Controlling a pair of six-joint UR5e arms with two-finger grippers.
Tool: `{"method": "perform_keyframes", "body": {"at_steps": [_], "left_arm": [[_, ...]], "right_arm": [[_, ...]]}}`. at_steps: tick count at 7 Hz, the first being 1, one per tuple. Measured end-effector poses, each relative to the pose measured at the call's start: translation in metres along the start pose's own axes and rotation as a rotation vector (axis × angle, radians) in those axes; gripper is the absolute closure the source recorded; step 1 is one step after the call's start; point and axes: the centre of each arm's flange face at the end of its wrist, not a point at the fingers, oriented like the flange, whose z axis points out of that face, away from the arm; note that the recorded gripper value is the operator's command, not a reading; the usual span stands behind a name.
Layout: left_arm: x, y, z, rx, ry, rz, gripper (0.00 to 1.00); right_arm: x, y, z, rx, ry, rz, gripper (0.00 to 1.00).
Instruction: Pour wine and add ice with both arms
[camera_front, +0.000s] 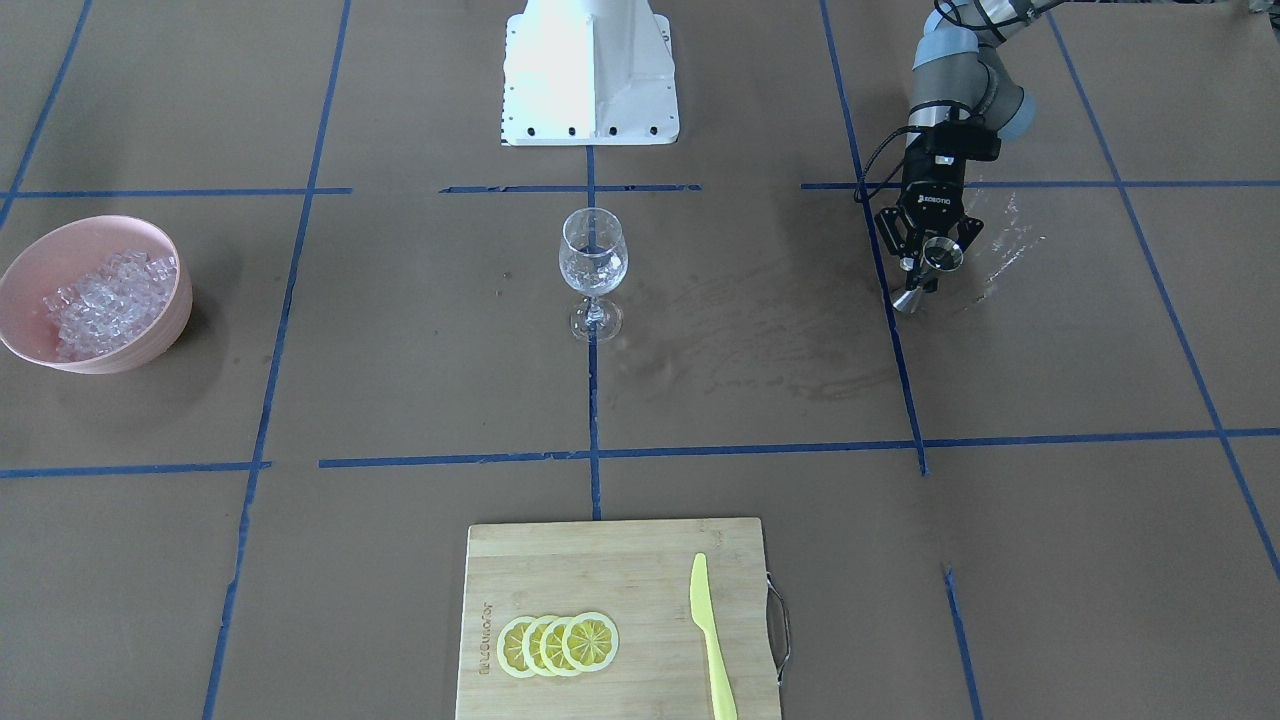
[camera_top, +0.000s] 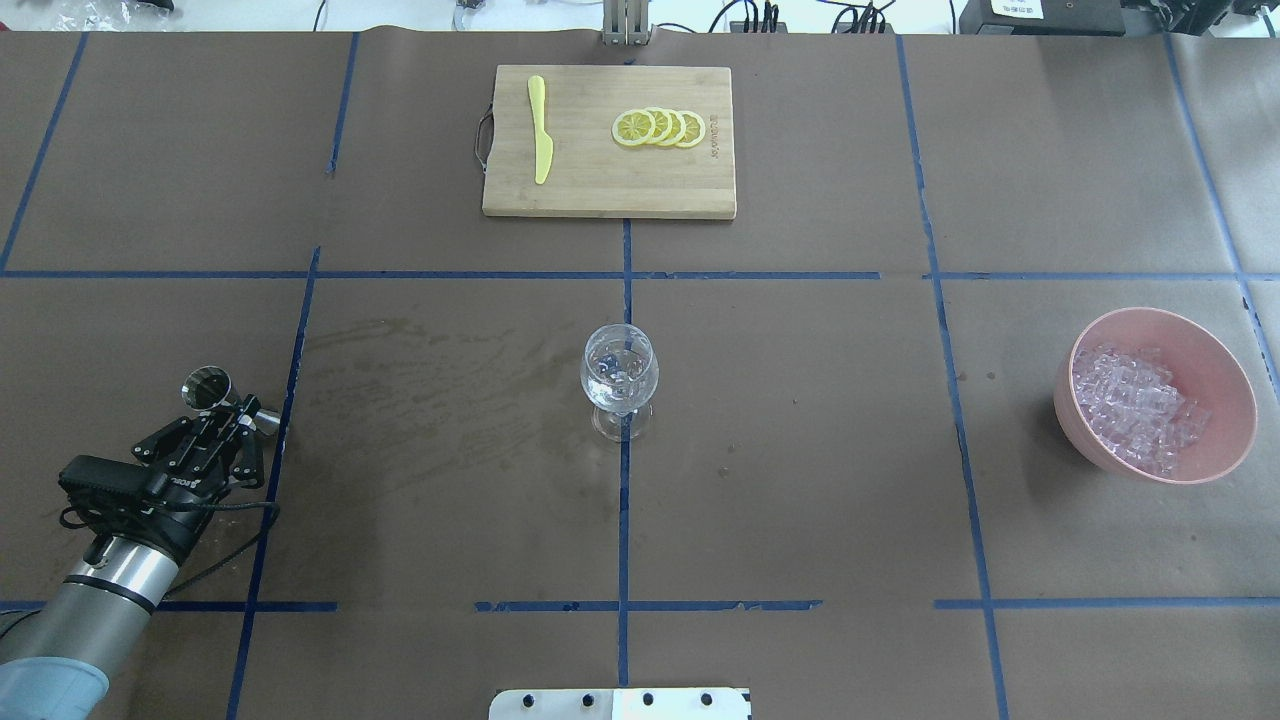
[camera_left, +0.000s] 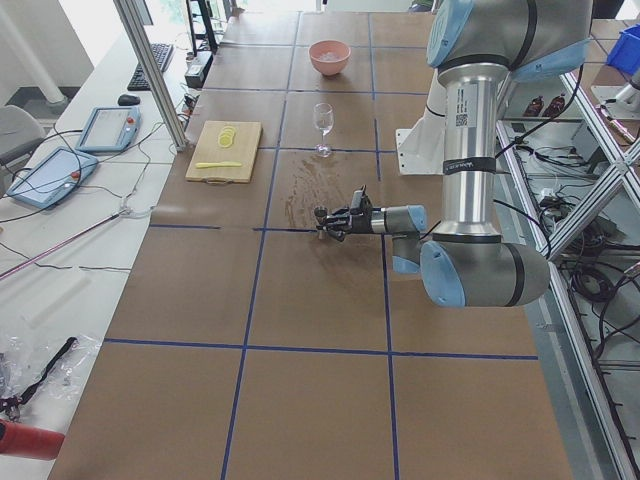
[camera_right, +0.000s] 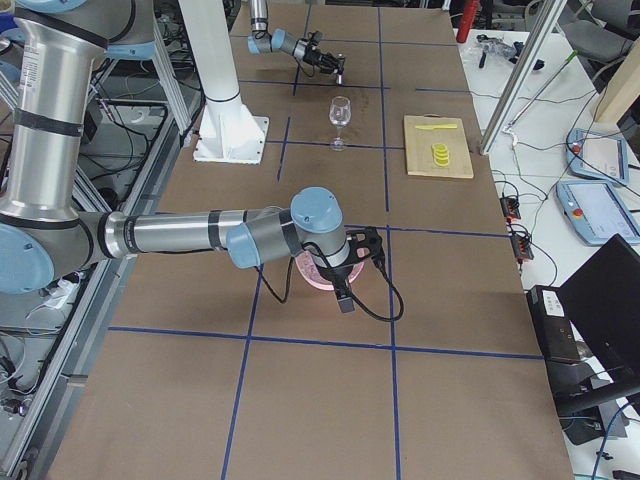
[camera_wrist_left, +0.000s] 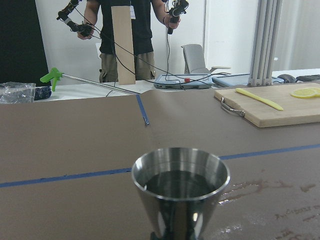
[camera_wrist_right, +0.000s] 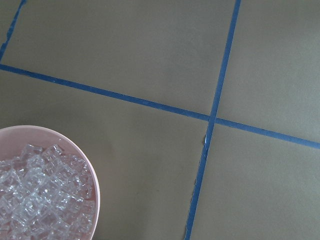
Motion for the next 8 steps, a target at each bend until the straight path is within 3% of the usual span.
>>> {"method": "perform_keyframes", "body": {"at_steps": [5, 8], "left_arm": [[0.06, -0.056, -0.009, 0.076, 0.103, 0.043, 1.0], [0.096, -0.064, -0.004, 0.07, 0.167, 0.036, 1.0]], "right_arm": [[0.0, 0.0, 0.001, -0.001, 0.0, 0.0, 0.0], [0.0, 0.0, 0.0, -0.001, 0.0, 0.0, 0.0]]}}
